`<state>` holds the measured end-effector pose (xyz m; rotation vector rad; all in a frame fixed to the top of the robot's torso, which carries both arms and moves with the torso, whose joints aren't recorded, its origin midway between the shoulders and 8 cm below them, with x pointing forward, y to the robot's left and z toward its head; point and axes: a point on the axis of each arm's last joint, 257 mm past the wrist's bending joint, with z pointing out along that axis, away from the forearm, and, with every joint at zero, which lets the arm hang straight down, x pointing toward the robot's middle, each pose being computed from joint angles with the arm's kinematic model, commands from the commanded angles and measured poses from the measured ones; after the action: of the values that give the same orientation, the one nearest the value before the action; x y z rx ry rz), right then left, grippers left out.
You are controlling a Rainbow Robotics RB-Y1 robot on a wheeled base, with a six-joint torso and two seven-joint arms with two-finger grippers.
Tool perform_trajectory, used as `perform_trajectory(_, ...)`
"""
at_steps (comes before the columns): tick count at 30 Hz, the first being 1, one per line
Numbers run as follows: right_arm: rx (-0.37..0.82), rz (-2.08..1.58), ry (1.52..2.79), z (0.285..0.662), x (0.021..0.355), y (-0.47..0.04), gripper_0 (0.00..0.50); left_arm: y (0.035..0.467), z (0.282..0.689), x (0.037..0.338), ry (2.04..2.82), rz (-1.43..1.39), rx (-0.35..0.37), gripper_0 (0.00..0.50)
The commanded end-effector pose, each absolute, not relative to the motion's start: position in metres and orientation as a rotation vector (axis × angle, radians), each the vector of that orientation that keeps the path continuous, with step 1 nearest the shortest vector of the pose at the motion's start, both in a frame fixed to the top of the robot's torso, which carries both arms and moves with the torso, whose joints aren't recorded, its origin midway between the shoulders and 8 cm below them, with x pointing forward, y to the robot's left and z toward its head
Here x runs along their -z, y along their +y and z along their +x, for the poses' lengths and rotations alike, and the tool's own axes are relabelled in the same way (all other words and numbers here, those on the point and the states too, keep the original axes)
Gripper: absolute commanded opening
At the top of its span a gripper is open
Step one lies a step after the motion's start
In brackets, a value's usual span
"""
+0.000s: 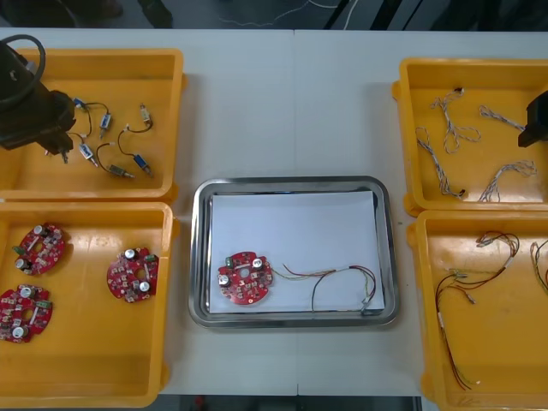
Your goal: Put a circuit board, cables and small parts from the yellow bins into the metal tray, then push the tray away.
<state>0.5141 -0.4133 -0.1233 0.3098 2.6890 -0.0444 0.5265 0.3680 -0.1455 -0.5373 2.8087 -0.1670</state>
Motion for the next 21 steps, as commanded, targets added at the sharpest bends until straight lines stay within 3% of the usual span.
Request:
perform_trajectory(1,0.028,0.449,2.615,0.518,0.122,-0.435,0.500,0.382,0.528,0.077,2.722,-0.468,0.111,0.000)
perform_trajectory(6,-0.014,0.560,2.589,0.526,0.133,-0.435,0.500,0.377,0.511,0.065,2.747,-0.449,0.050,0.000)
perform_trajectory(9,-0.033,0.620,2.568,0.531,0.139,-0.434,0.500,0.368,0.513,0.052,2.702,-0.452,0.045,0.000)
perform_trajectory(14,-0.049,0.682,2.542,0.543,0.152,-0.433,0.500,0.336,0.514,0.037,2.642,-0.403,0.083,0.000)
perform_trajectory(21,-0.085,0.739,2.518,0.557,0.180,-0.435,0.500,0.280,0.505,0.037,2.615,-0.295,0.155,0.000)
